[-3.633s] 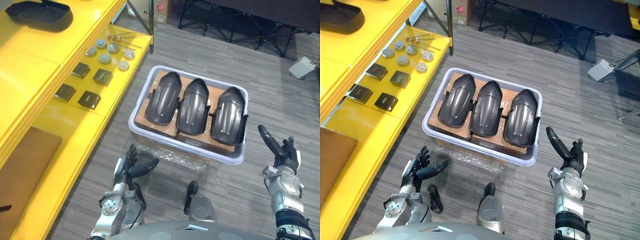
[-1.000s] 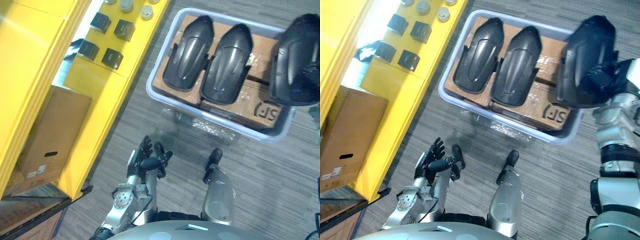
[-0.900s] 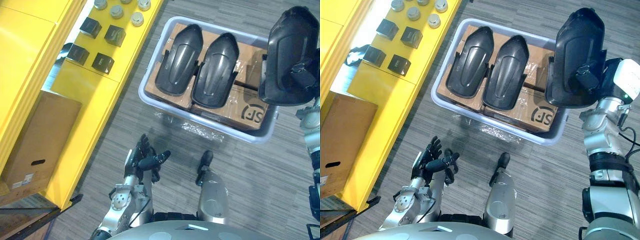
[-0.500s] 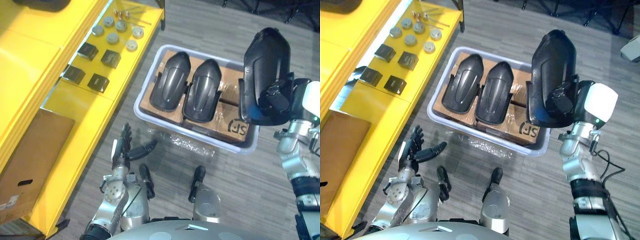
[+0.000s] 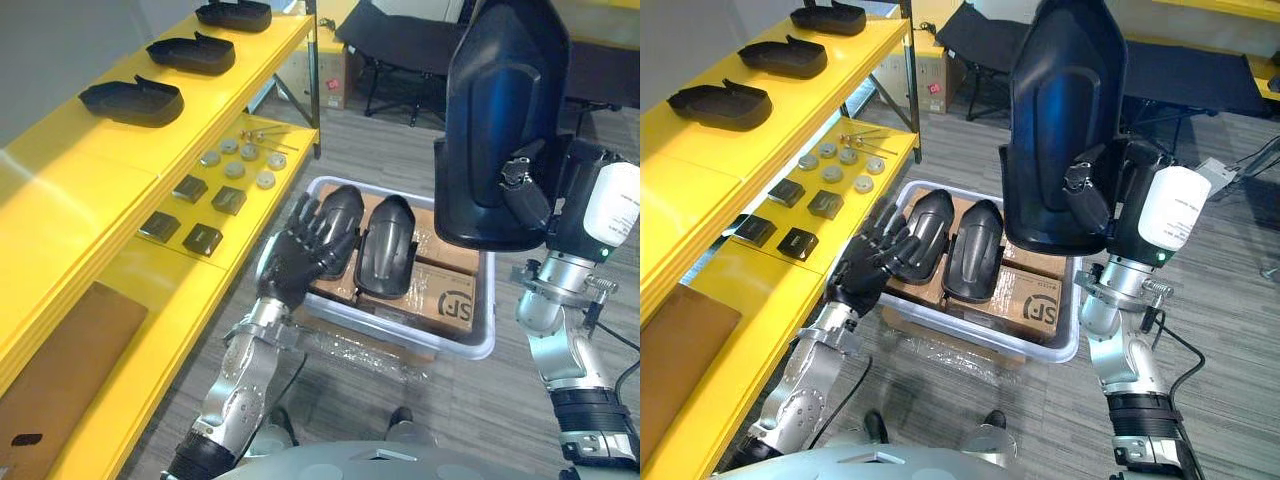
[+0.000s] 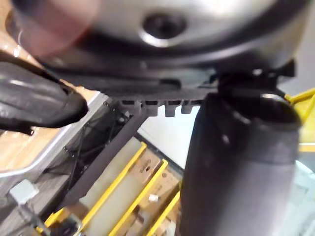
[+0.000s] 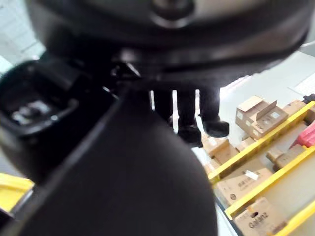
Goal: Walk over and take three plastic housings, then place them on the shelf
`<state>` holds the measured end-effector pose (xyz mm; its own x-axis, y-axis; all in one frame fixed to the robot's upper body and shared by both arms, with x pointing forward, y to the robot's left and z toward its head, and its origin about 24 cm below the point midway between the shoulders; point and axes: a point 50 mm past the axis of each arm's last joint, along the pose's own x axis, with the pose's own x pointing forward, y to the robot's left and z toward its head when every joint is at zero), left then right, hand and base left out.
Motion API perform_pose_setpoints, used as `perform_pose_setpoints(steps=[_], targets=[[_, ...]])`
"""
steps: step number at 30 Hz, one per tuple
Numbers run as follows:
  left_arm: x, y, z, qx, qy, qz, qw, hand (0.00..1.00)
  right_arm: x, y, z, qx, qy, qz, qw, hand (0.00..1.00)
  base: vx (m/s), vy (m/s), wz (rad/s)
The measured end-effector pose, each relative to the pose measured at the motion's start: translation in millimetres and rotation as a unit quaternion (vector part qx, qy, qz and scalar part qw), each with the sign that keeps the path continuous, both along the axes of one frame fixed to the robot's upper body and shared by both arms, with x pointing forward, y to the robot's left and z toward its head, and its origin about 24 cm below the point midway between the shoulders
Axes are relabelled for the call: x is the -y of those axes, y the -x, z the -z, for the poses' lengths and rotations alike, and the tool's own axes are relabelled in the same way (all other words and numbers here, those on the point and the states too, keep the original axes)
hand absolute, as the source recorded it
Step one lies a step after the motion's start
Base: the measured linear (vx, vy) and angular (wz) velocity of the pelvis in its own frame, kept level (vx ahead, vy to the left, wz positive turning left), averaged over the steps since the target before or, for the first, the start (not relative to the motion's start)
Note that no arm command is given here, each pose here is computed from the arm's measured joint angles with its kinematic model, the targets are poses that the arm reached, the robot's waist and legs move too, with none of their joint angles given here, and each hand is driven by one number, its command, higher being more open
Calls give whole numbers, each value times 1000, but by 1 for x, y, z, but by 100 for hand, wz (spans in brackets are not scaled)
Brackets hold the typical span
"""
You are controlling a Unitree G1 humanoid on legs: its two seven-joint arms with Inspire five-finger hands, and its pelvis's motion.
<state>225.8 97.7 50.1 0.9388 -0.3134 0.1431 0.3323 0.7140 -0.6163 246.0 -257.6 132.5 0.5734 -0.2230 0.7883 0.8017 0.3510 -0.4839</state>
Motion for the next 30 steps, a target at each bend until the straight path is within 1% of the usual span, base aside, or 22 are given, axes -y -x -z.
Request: perform_pose_setpoints(steps=[4, 8, 10, 13, 16, 22, 28, 29, 30], targets=[[8, -4, -6, 0, 43, 33, 999, 100, -10, -1, 4, -3, -9, -28, 1000, 0, -49, 24, -4], [15, -4, -7, -6, 80, 52, 995, 100, -24, -4, 12, -32, -11, -60, 998, 0, -7, 5, -2], [18, -7, -11, 2, 82, 58, 995, 100, -31, -6, 15, -48, -7, -81, 996, 0, 0, 0, 0], [19, -8, -14, 12, 83, 64, 994, 100, -52, -7, 24, -77, -12, -133, 988, 0, -5, 10, -4], [20, -8, -15, 17, 86, 69, 994, 100, -64, -7, 28, -88, -8, -166, 982, 0, -2, 8, -2], [20, -8, -14, 12, 83, 66, 994, 100, -83, -5, 33, -91, -15, -221, 971, 0, 1, 10, -2], [20, -9, -12, 0, 78, 56, 995, 100, -100, -3, 41, -119, -8, -268, 956, 0, 0, 0, 0], [20, -9, -12, -1, 77, 55, 995, 0, -100, -3, 42, -122, -10, -268, 956, 0, 0, 0, 0], [19, -10, -11, -5, 76, 52, 996, 0, -101, -3, 44, -126, -12, -269, 955, 0, 0, 0, 0]])
